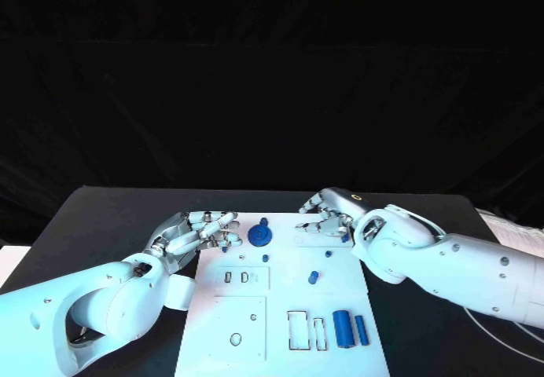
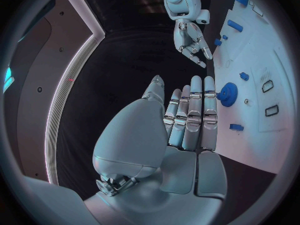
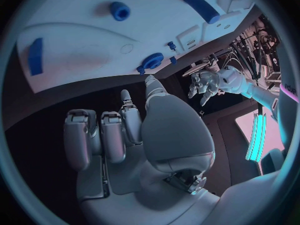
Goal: Assemble the parts on the task board
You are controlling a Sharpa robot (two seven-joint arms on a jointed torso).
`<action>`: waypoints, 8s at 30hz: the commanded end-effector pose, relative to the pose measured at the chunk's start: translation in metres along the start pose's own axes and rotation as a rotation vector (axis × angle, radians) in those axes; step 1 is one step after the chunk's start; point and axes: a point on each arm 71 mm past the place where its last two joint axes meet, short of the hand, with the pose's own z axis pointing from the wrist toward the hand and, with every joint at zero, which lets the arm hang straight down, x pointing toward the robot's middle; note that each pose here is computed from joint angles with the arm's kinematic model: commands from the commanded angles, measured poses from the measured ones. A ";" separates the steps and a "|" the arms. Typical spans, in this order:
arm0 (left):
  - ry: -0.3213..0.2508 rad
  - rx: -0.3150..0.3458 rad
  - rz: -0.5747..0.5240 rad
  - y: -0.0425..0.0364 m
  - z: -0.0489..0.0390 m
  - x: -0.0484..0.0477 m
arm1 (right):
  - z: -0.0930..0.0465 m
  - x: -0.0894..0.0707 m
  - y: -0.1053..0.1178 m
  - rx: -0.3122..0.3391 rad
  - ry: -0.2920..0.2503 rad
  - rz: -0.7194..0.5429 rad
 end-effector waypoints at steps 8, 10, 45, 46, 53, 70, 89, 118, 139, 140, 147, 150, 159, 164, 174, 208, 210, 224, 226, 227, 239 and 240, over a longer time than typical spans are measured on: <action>0.012 0.005 -0.006 0.0020 0.0033 -0.0032 | -0.034 -0.023 -0.056 -0.025 0.017 0.174; 0.011 0.004 -0.006 0.0030 0.0038 -0.0042 | -0.038 -0.023 -0.065 -0.009 0.015 0.160; 0.003 -0.003 -0.005 0.0079 0.0060 -0.0073 | -0.032 0.016 -0.087 0.084 0.068 0.104; 0.003 -0.003 -0.005 0.0079 0.0060 -0.0073 | -0.031 0.016 -0.087 0.084 0.070 0.104; 0.003 -0.004 -0.005 0.0079 0.0058 -0.0077 | -0.029 0.020 -0.085 0.082 0.085 0.105; 0.001 -0.006 -0.004 0.0081 0.0059 -0.0080 | -0.028 0.022 -0.083 0.082 0.070 0.101; -0.022 -0.012 -0.018 0.0107 0.0082 -0.0152 | -0.017 0.024 -0.010 0.024 0.023 0.166; -0.044 -0.012 -0.029 0.0132 0.0086 -0.0212 | -0.001 0.119 0.104 -0.153 0.223 0.010; -0.047 -0.013 -0.028 0.0133 0.0087 -0.0223 | -0.002 0.125 0.102 -0.134 0.296 -0.049; -0.046 -0.013 -0.028 0.0133 0.0087 -0.0222 | -0.002 0.126 0.103 -0.133 0.304 -0.054; -0.046 -0.014 -0.028 0.0133 0.0086 -0.0221 | -0.003 0.129 0.103 -0.128 0.323 -0.067; -0.046 -0.014 -0.028 0.0133 0.0086 -0.0222 | -0.003 0.129 0.104 -0.128 0.329 -0.071; -0.047 -0.015 -0.028 0.0134 0.0085 -0.0228 | -0.004 0.131 0.105 -0.134 0.346 -0.085; -0.047 -0.015 -0.028 0.0134 0.0086 -0.0227 | -0.005 0.131 0.106 -0.131 0.346 -0.091; -0.046 -0.018 -0.028 0.0136 0.0086 -0.0229 | -0.004 0.130 0.105 -0.119 0.323 -0.094; 0.191 -0.607 0.674 0.0392 0.0076 -0.0235 | -0.025 0.009 0.042 -0.167 0.116 0.477; 0.201 -0.663 0.803 0.0372 0.0112 -0.0226 | -0.027 0.000 0.030 -0.134 0.096 0.480; 0.144 -0.765 1.169 0.0165 0.0528 0.0001 | -0.032 -0.014 0.003 -0.039 0.065 0.449; 0.148 -0.768 1.182 0.0156 0.0578 0.0036 | -0.032 -0.013 0.002 -0.034 0.067 0.446; 0.151 -0.769 1.188 0.0154 0.0596 0.0048 | -0.032 -0.013 0.002 -0.032 0.068 0.445; 0.225 -0.817 1.280 0.0187 0.0724 0.0153 | -0.032 -0.013 -0.001 -0.015 0.075 0.433; 0.232 -0.822 1.286 0.0193 0.0730 0.0159 | -0.032 -0.013 -0.001 -0.014 0.075 0.433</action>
